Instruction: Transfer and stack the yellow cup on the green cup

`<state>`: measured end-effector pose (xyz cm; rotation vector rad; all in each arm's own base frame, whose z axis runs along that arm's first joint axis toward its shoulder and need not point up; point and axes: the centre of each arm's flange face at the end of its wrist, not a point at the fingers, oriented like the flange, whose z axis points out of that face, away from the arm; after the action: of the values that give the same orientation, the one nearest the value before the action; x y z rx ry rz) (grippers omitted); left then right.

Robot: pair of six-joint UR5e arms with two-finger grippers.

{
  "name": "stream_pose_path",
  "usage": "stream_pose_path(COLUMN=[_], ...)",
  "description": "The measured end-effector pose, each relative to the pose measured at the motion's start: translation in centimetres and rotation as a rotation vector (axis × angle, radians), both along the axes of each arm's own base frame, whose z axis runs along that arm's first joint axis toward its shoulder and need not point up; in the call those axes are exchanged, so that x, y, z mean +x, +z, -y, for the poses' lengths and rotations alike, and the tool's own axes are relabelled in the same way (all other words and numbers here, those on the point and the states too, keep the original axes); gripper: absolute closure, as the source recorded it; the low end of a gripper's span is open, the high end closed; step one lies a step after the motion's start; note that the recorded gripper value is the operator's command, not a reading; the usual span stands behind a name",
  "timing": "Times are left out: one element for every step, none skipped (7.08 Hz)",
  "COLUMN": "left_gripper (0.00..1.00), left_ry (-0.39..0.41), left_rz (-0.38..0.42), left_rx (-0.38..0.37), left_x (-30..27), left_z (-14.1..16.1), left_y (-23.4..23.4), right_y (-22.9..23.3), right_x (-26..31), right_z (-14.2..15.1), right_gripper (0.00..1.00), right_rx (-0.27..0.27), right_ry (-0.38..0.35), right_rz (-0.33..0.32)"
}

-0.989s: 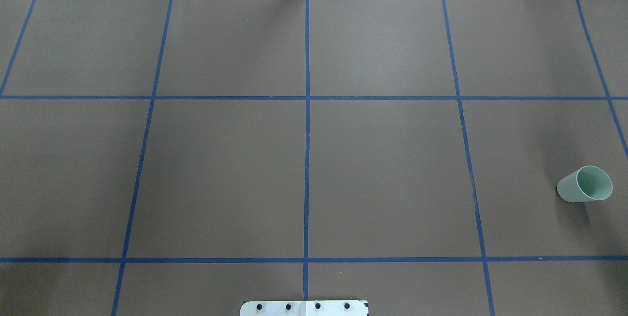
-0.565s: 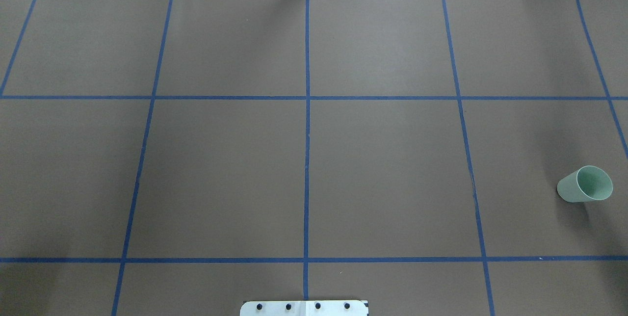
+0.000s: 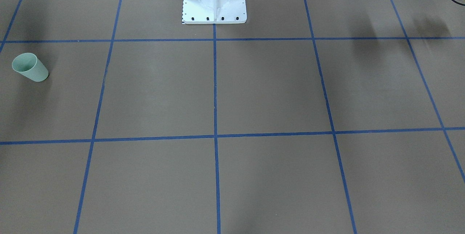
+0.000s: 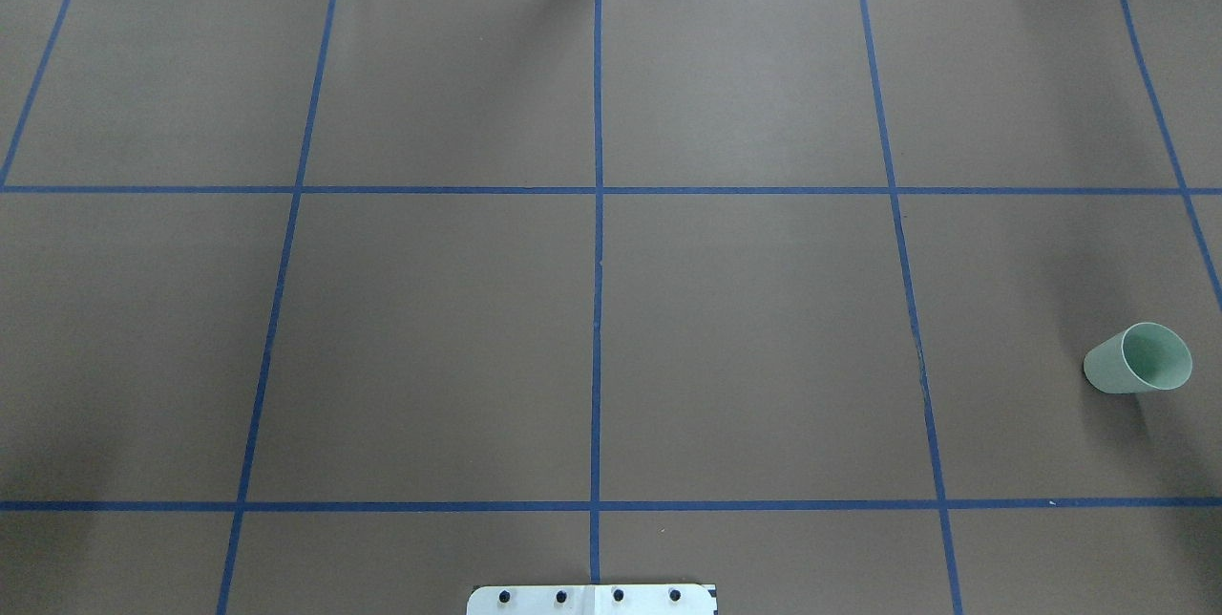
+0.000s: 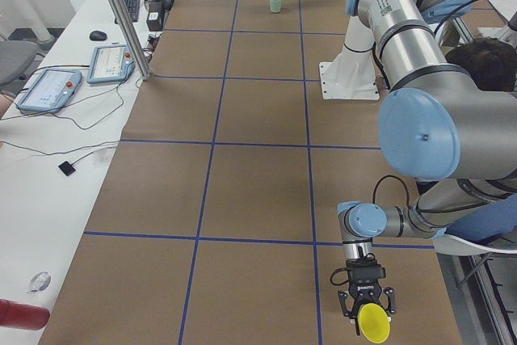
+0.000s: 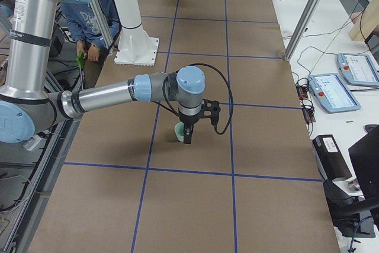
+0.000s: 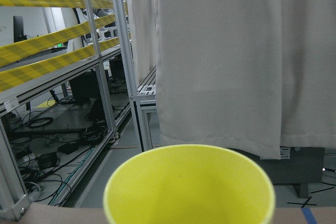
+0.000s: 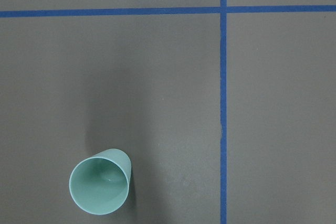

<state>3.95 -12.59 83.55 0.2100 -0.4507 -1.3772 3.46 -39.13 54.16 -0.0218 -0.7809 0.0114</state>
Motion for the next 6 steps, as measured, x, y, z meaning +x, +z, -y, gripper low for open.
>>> stream_pose_path(left_gripper=[0.64,0.64,0.63,0.59,0.6,0.64], left_ry=[0.068,0.125,0.177,0.23,0.291,0.363], left_rz=[-0.018,-0.04,-0.063,-0.078,-0.081,-0.056], left_rx=[-0.009,-0.009,-0.009,0.016,0.09,0.19], left_x=[-0.6,-0.4,0.0,0.5,1.8,3.4], left_z=[0.9,1.9,3.2,5.3,9.5,15.6], left_y=[0.0,-0.2,-0.4,-0.9,-2.1,-4.5], right_y=[-0.1,-0.2,-0.4,-0.7,-1.1,-1.4], right_x=[-0.1,-0.4,-0.6,-0.8,-0.9,-1.0], right_z=[0.1,0.3,0.5,0.9,1.2,1.5], right_gripper=[0.0,0.0,0.0,0.0,0.0,0.0], right_rx=[0.001,0.002,0.006,0.015,0.023,0.034], right_ry=[-0.002,-0.007,-0.011,-0.013,-0.015,-0.016], right_rz=[0.001,0.001,0.0,0.001,0.001,0.002])
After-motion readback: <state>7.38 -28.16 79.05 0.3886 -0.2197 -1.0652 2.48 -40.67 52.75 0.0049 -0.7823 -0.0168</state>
